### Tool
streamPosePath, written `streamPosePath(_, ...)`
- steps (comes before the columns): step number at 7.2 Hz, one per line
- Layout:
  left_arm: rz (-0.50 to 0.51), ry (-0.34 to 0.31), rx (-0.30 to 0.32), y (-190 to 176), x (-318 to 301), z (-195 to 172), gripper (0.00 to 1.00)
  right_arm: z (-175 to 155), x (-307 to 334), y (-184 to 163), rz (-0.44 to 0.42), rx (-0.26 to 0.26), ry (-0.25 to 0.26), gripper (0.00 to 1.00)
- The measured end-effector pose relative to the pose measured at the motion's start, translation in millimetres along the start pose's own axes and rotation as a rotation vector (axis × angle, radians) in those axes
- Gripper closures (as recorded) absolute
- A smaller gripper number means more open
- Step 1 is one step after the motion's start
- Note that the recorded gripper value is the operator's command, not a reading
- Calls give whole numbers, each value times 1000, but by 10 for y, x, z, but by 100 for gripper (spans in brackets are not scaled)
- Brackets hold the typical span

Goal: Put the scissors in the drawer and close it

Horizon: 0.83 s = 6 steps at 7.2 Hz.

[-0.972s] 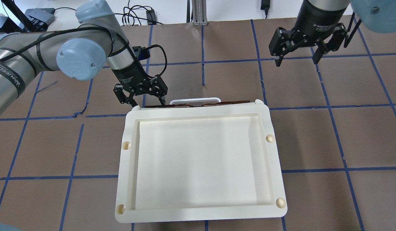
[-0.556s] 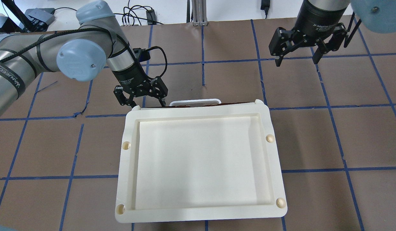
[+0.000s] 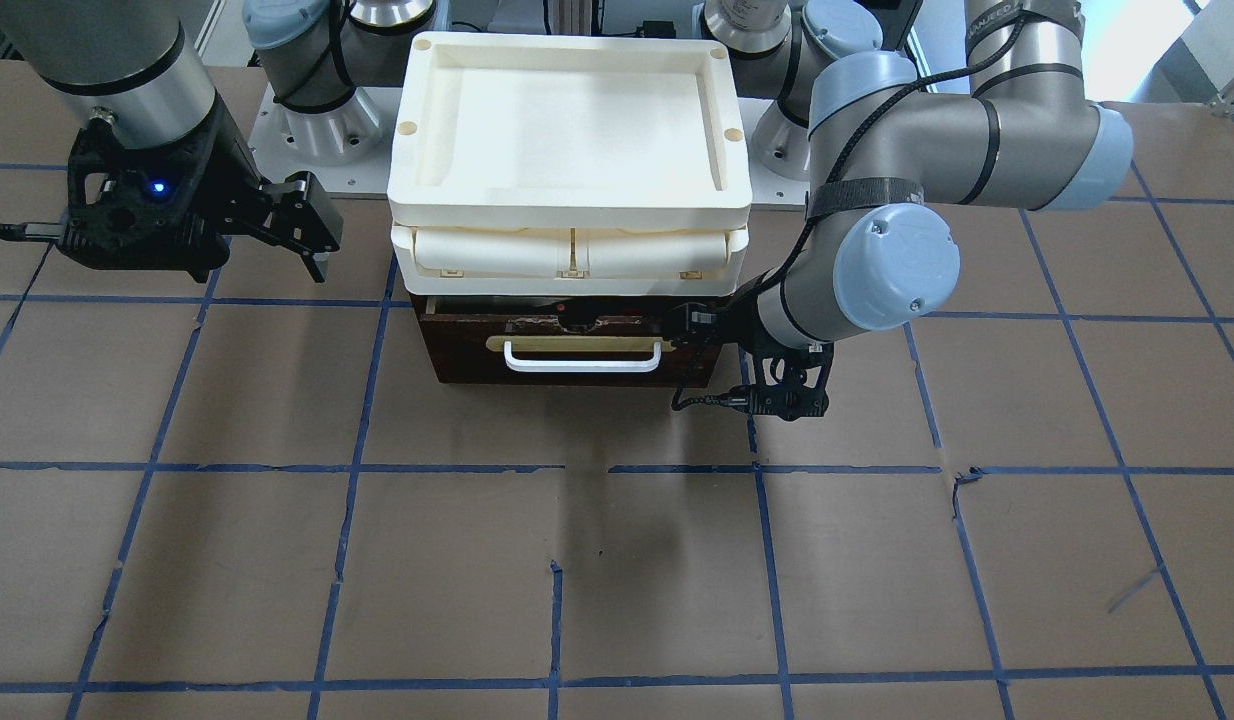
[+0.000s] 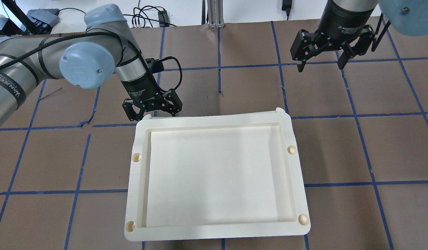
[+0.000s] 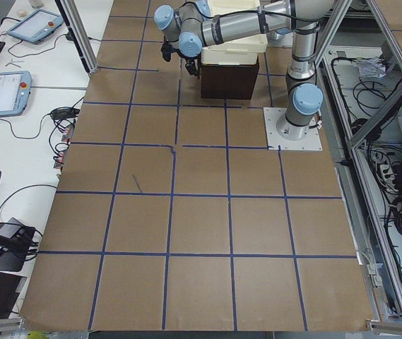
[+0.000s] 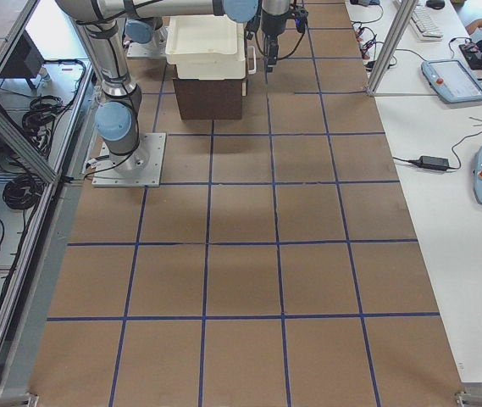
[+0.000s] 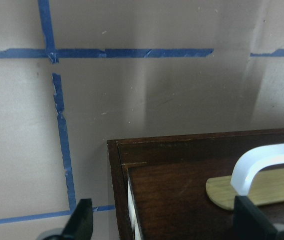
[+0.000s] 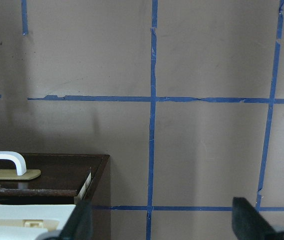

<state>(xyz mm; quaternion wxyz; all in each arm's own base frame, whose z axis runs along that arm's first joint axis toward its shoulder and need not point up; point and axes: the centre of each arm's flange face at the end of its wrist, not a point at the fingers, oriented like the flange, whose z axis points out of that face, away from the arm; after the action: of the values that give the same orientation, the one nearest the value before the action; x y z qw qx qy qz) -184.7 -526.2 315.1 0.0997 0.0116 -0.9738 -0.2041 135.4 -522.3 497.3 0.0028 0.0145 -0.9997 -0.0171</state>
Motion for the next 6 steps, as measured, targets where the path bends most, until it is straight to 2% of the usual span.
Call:
streamPosePath(2,-5,-2,-6,19,27,-7,0,3,2,0,0,-1,0,0)
streamPosePath(3,4,0,26,-1,46,-97,0,2,2,0,-1,0,0,0)
streamPosePath(5,32,-20,161,-89,74,-452,0,4,5,-1,-3,0,0,0)
streamPosePath(6,40,-70,231,-106,65,-683,0,4,7,-1,-3,0,0,0)
